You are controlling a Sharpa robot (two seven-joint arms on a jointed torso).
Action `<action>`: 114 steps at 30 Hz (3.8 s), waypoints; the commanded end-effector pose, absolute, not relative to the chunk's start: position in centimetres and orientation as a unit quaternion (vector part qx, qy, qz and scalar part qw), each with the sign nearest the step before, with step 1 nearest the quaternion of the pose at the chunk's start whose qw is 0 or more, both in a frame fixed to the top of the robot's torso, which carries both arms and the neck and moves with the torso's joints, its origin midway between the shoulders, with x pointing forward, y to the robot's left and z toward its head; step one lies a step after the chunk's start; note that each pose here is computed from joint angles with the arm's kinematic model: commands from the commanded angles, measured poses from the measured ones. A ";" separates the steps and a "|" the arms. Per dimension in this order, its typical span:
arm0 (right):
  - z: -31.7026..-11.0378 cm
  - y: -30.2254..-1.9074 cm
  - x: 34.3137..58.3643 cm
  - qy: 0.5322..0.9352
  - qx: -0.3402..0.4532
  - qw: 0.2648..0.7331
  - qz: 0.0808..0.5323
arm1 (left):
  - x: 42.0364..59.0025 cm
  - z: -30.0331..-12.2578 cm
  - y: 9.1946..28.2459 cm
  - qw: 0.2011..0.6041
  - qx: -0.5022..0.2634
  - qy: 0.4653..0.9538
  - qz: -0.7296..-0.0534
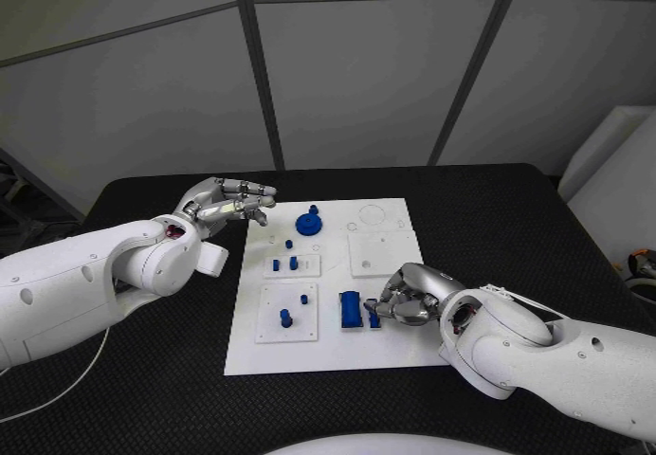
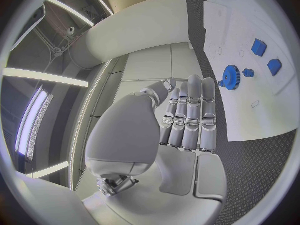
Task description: Assemble the parts on the task board
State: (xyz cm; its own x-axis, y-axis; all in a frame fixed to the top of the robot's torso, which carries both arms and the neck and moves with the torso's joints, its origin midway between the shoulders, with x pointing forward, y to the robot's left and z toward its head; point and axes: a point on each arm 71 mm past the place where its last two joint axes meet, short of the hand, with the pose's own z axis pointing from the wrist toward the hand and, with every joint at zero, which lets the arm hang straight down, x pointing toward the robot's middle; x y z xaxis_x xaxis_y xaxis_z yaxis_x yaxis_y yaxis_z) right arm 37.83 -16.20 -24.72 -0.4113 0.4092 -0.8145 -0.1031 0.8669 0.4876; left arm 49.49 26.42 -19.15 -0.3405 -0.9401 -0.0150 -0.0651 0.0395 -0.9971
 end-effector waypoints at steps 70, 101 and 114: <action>-23.3 -18.1 41.0 0.720 0.160 0.518 0.433 | 49.6 -19.6 26.2 0.386 -0.442 0.576 -0.570; -23.1 -20.7 53.7 0.587 0.374 0.490 0.525 | 52.2 -22.1 24.7 0.426 -0.516 0.492 -0.557; -22.5 -19.5 48.4 0.516 0.466 0.494 0.521 | 47.8 -22.5 20.5 0.476 -0.504 0.501 -0.518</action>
State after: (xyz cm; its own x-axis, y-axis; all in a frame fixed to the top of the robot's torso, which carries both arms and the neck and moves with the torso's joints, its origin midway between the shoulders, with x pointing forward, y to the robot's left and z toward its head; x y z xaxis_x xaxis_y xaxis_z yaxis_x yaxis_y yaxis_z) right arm 48.48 -18.67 -22.77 -0.2267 0.9717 -0.0659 -0.0344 0.0597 0.9976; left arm 47.99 20.09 -23.00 -0.1245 -0.9828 0.1365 -0.0783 -0.1274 -0.9888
